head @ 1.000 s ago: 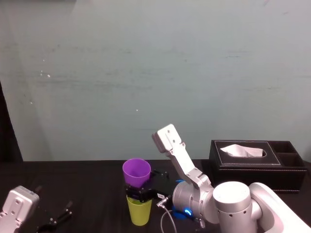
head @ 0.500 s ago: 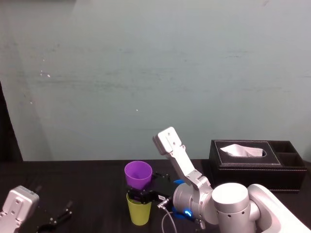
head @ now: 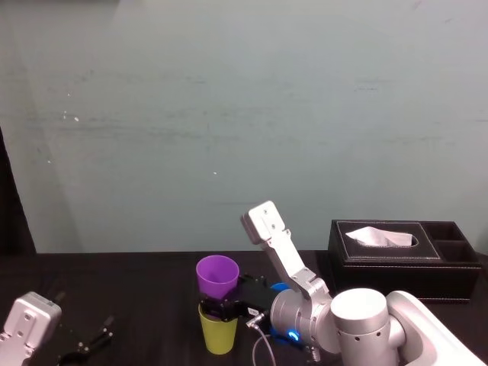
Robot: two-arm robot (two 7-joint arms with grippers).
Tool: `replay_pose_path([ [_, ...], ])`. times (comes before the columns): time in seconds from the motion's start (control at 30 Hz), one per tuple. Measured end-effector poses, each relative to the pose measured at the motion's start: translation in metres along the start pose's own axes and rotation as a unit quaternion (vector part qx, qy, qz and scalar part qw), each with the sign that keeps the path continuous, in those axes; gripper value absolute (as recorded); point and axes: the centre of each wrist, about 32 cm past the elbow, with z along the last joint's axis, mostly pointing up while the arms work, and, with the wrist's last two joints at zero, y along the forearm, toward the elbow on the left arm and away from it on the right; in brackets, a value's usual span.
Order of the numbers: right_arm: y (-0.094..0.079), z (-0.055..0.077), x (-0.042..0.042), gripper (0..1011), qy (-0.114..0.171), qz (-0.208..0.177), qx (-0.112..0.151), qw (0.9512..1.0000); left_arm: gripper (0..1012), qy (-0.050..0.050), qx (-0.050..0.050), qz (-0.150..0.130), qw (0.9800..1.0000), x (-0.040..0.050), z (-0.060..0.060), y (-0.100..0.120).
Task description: Stack the three plastic cups sequentially using one hand.
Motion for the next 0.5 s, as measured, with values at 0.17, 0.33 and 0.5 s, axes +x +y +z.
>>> replay_pose_path([
  [0.17,-0.0003,0.0003,-0.0002,773,-0.001,0.0,0.001,1.0,1000,0.0,0.0,0.0,1.0,0.0,0.0,0.0],
  [0.33,-0.0004,0.0004,-0.0004,893,-0.001,0.0,0.001,1.0,1000,0.0,0.0,0.0,1.0,0.0,0.0,0.0],
  [0.5,-0.0005,0.0005,-0.0005,997,-0.002,0.0,0.001,1.0,1000,0.0,0.0,0.0,1.0,0.0,0.0,0.0],
])
